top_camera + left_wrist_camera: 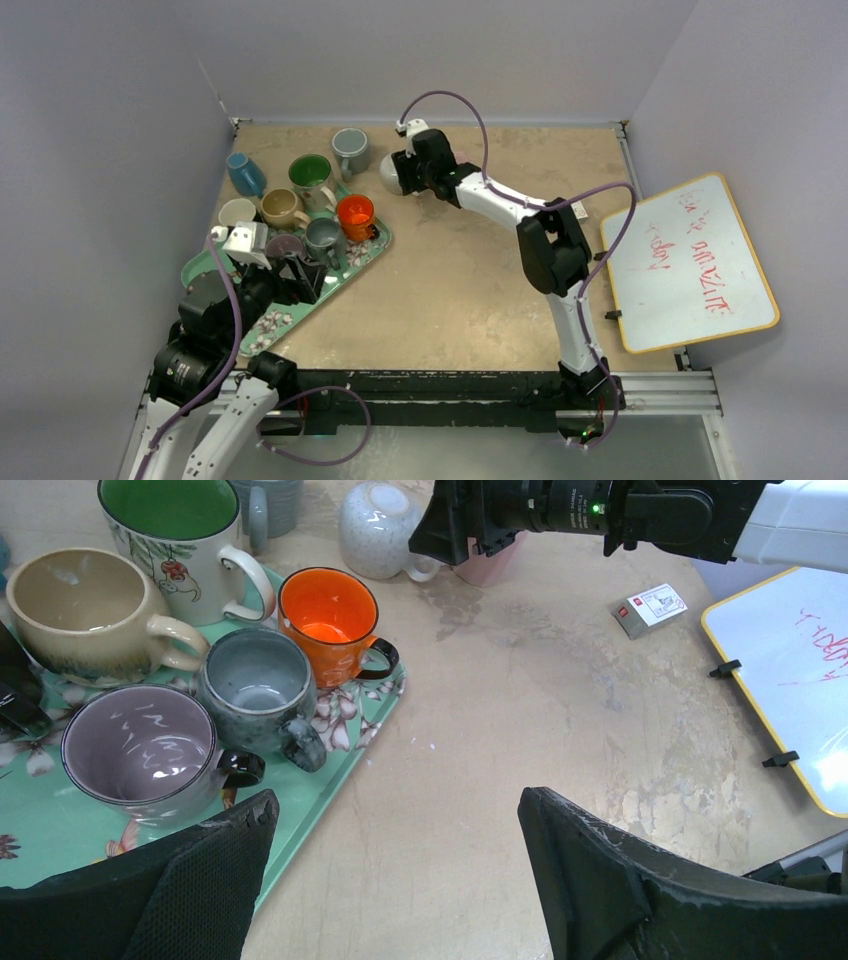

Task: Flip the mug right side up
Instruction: Turn over the cup at the center of the board.

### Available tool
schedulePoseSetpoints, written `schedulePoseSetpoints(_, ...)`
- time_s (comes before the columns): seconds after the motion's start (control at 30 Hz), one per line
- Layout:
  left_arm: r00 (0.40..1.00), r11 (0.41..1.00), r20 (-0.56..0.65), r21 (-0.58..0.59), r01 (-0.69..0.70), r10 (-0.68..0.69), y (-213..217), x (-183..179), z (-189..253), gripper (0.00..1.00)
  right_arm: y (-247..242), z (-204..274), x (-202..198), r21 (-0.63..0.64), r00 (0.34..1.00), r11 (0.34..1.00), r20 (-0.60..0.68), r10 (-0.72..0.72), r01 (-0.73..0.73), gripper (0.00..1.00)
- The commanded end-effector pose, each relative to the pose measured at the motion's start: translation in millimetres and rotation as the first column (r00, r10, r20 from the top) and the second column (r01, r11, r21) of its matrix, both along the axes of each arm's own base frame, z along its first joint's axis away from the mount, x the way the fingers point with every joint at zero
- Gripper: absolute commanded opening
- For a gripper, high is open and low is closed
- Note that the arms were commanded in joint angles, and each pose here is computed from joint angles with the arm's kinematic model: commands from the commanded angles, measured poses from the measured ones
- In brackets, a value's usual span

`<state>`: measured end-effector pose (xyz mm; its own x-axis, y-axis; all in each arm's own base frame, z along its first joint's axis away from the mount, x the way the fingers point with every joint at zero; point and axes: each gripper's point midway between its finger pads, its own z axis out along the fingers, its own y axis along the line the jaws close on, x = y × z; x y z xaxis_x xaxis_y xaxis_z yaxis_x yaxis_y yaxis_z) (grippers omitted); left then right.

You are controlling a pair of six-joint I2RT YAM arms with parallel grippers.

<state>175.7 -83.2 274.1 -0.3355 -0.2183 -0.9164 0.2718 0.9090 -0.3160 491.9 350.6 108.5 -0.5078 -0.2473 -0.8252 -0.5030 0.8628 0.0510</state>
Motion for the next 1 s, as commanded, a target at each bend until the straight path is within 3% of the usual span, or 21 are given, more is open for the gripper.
schedulePoseSetpoints(0.0,1.000,1.000,0.019,0.003,-0.011,0.011,2,1,3,0.89,-4,27,18,0.006,0.997,1.000,0.071,0.018,-0.018,0.59)
schedulePoseSetpoints(0.13,1.000,1.000,0.013,0.005,-0.011,0.011,2,2,2,0.89,-3,11,22,-0.029,0.999,0.999,0.031,0.045,-0.044,0.51)
schedulePoseSetpoints(0.57,1.000,1.000,0.019,0.001,-0.012,0.012,3,0,3,0.88,6,-9,23,-0.035,0.997,0.996,-0.021,0.080,-0.080,0.52)
schedulePoseSetpoints(0.77,1.000,1.000,0.025,-0.001,-0.012,0.012,3,0,4,0.88,3,-20,25,-0.054,0.998,0.996,-0.019,0.065,-0.066,0.47)
schedulePoseSetpoints(0.9,1.000,1.000,0.024,0.001,-0.013,0.012,3,0,3,0.88,6,-11,30,-0.037,0.998,0.997,0.016,0.068,-0.068,0.38)
schedulePoseSetpoints(0.97,1.000,1.000,0.021,0.004,-0.012,0.012,3,1,3,0.88,7,-9,31,-0.032,0.997,0.997,0.023,0.069,-0.068,0.27)
